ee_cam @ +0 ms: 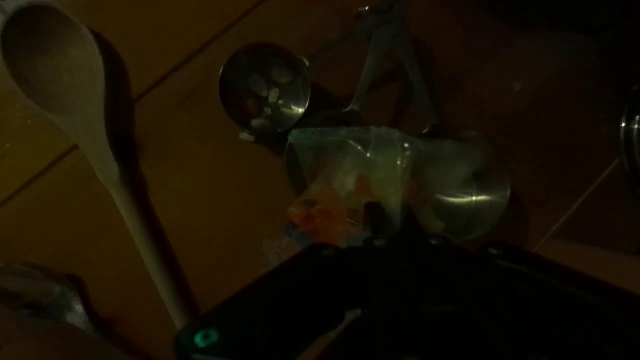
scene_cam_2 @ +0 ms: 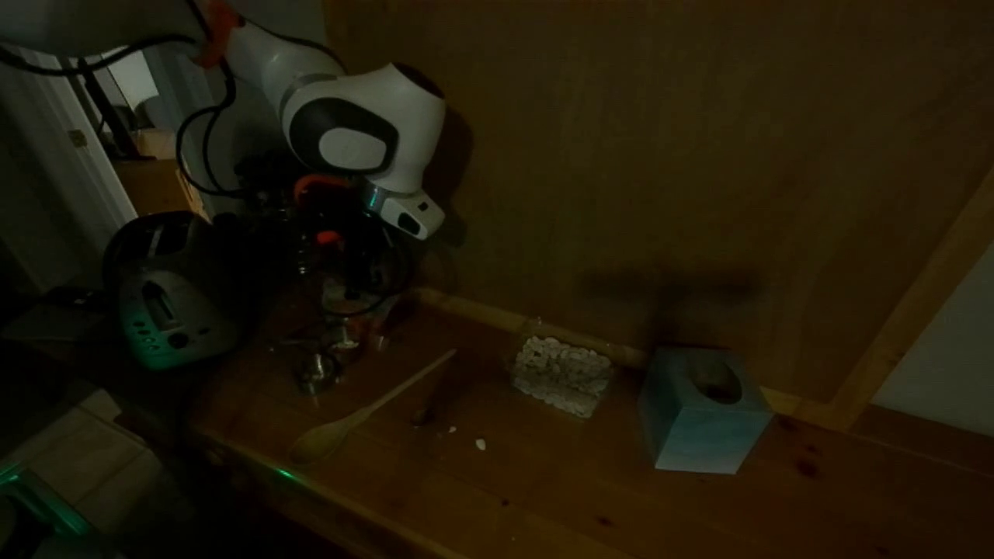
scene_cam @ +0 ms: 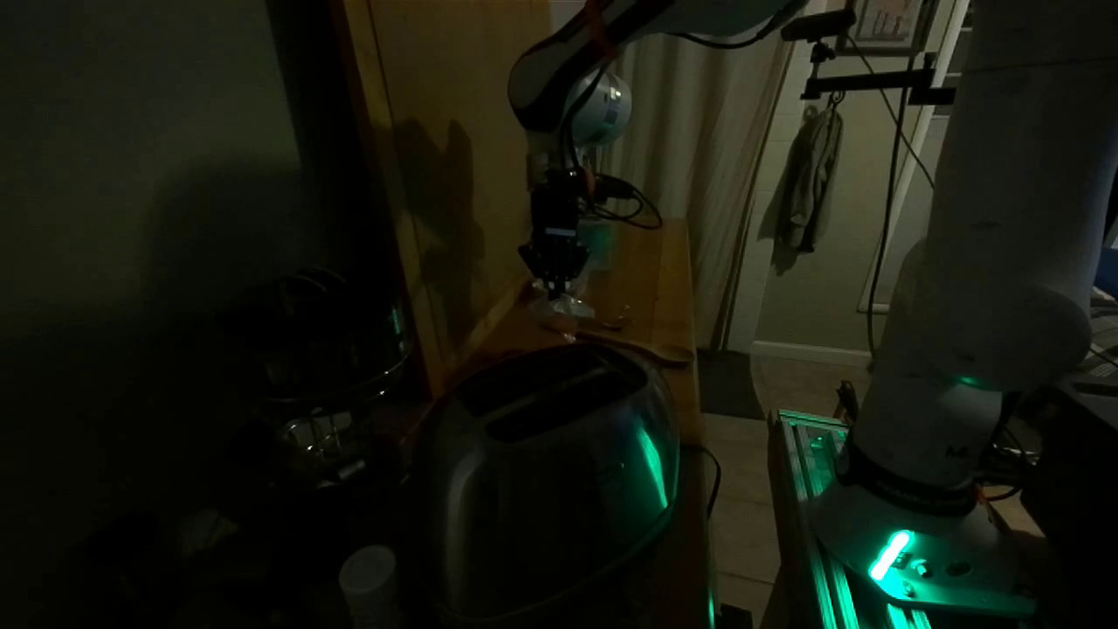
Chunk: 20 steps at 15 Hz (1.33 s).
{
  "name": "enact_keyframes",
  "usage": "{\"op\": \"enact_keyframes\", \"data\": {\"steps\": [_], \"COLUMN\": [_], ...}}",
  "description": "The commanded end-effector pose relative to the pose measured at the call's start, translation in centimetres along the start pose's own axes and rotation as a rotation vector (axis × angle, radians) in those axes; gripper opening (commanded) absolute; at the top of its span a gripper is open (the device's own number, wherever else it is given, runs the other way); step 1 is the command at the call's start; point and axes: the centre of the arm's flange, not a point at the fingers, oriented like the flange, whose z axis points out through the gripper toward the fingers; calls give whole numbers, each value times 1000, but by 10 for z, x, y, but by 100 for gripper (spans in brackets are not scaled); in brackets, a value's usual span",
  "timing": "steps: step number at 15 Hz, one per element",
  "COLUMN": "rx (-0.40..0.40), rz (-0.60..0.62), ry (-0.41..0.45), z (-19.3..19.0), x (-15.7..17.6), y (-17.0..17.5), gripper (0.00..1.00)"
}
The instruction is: Pour the orange powder in the packet onto the spoon
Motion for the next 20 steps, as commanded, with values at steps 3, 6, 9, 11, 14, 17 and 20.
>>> {"op": "enact_keyframes", "data": {"steps": [3, 6, 9, 11, 14, 17, 20], "rx": [-2, 4, 6, 11, 26, 42, 64], "rz": [-30, -43, -46, -42, -29, -15, -22], "ry": [-6, -13, -24, -29, -24, -25, 6], "z": [1, 6, 12, 16, 22, 27, 33], "x": [-41, -49, -50, -47, -41, -34, -26], "y": [-10, -16, -19, -21, -24, -26, -29], "gripper": [2, 2, 2, 2, 2, 2, 2]}}
